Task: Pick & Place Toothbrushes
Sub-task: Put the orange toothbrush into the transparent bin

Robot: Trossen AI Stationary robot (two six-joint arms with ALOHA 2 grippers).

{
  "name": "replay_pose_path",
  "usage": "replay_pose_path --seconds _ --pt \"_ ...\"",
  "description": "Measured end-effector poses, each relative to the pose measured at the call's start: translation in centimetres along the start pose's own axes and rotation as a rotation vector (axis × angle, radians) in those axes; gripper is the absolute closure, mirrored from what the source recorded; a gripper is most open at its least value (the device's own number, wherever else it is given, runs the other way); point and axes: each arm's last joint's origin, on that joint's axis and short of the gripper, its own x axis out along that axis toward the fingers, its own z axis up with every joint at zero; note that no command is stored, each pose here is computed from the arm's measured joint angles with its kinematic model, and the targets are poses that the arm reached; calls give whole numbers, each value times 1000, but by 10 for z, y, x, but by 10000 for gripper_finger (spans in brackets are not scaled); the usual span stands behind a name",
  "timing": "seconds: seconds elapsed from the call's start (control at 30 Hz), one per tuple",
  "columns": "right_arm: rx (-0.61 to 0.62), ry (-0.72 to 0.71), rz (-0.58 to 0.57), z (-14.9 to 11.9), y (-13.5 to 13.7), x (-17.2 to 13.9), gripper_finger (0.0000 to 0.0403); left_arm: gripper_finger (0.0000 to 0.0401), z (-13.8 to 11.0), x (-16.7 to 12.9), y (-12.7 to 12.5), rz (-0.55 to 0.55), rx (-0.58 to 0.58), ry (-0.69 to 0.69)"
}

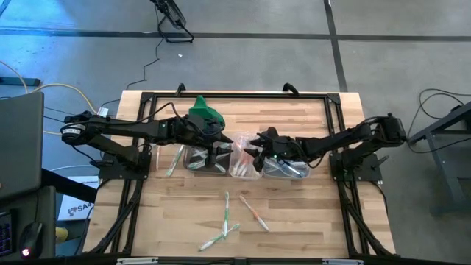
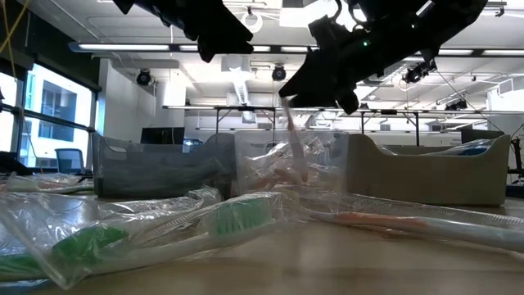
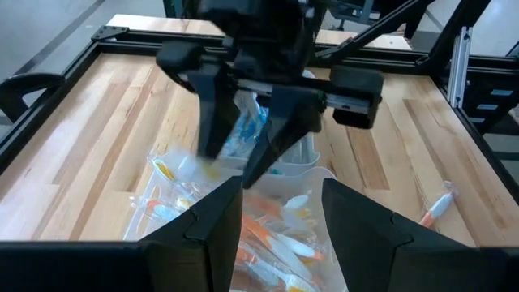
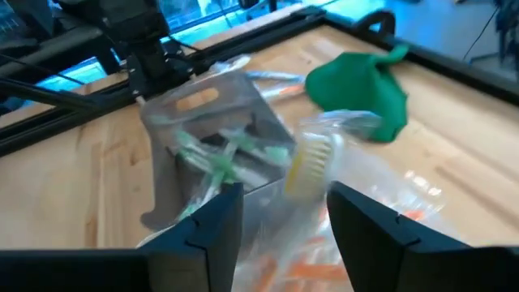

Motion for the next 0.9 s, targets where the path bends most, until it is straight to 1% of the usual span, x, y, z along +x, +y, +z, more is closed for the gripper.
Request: replay_pose_path --seconds 0.3,0.43,0.53,0.73,0.83,0.9 --pt "-86 -98 -64 19 -3 -12 233 233 0 0 0 1 0 0" --pt "-100 -140 -60 29 -3 -23 235 233 0 0 0 3 0 1" --pt "-114 -157 9 37 -1 -32 237 233 -1 0 0 3 -1 9" --pt "-137 -123 224 46 5 -50 246 233 -1 0 0 3 -1 14" --pt "-128 -90 287 46 8 -57 254 233 -1 0 0 -5 -6 15" --pt "-135 -72 303 45 11 -61 260 233 -1 0 -1 -18 -25 14"
